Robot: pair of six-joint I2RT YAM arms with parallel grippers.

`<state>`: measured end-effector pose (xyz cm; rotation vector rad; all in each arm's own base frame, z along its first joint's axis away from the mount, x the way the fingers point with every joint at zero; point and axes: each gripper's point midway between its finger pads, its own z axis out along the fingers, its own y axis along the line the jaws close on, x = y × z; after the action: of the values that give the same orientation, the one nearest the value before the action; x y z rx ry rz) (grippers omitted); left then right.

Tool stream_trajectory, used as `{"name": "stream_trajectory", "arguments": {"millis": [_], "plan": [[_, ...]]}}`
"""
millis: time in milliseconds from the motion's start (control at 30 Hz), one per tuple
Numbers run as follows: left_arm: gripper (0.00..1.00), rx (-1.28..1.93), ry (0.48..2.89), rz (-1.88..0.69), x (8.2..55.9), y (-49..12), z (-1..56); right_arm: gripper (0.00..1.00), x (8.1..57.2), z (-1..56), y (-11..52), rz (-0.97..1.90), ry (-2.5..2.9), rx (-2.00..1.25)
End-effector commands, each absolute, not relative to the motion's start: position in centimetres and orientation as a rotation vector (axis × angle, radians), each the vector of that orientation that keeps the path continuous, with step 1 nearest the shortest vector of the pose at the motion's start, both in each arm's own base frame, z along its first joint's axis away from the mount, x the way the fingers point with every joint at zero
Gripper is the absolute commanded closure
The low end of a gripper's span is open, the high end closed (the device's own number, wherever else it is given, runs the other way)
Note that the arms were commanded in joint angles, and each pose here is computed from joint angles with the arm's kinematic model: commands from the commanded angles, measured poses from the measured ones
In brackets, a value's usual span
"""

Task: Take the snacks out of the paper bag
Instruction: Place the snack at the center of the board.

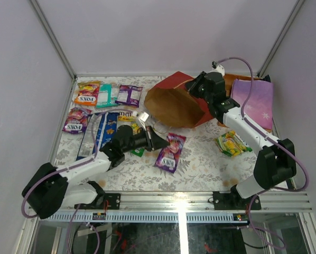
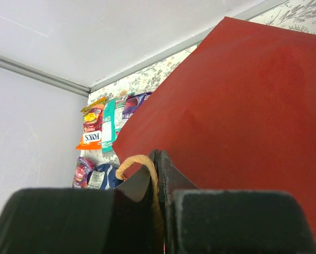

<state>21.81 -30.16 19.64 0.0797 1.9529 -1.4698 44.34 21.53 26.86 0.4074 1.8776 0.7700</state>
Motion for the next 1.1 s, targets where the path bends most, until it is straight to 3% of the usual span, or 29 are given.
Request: {"name": "stream_trajectory", "arguments": {"millis": [0, 167, 433, 467, 500, 533, 567, 600, 633, 833, 1067], "plan": [[1.00, 0.426, 1.926, -1.737, 17.4, -33.2, 20.7, 1.00, 45.4, 28.8, 21.1, 0.768, 1.791, 0.407], [1.00, 0.560, 2.044, -1.836, 15.7, -35.6, 17.0, 1.00, 44.6, 28.2, 20.3, 0.730, 1.801, 0.406], [1.00, 0.330, 2.334, -1.465, 20.4, -35.5, 7.4, 1.00, 44.0, 27.9, 19.2, 0.656, 1.807, 0.381], [0.93, 0.313, 2.345, -1.433, 21.0, -35.5, 7.0, 1.00, 44.0, 27.9, 19.3, 0.654, 1.807, 0.375], [0.78, 0.287, 2.351, -1.398, 21.5, -35.3, 6.8, 1.00, 44.1, 28.0, 19.3, 0.653, 1.808, 0.369], [0.59, 0.265, 2.350, -1.364, 22.0, -35.1, 6.7, 1.00, 44.1, 28.1, 19.4, 0.654, 1.809, 0.360], [0.28, 0.249, 2.350, -1.328, 22.5, -34.7, 6.7, 1.00, 44.1, 28.2, 19.5, 0.658, 1.810, 0.350], [0.05, 0.234, 2.343, -1.295, 22.9, -34.5, 6.9, 1.00, 44.2, 28.5, 19.6, 0.660, 1.807, 0.340], [0.00, 0.217, 2.335, -1.260, 23.3, -34.1, 7.1, 1.00, 44.2, 28.7, 19.7, 0.664, 1.804, 0.330], [0.00, 0.109, 2.213, -1.133, 26.3, -30.6, 11.2, 1.00, 44.1, 30.9, 20.7, 0.718, 1.781, 0.277], [0.00, 0.007, 1.994, -0.992, 29.3, -24.4, 19.1, 1.00, 44.3, 37.2, 22.3, 0.826, 1.673, 0.203]]}}
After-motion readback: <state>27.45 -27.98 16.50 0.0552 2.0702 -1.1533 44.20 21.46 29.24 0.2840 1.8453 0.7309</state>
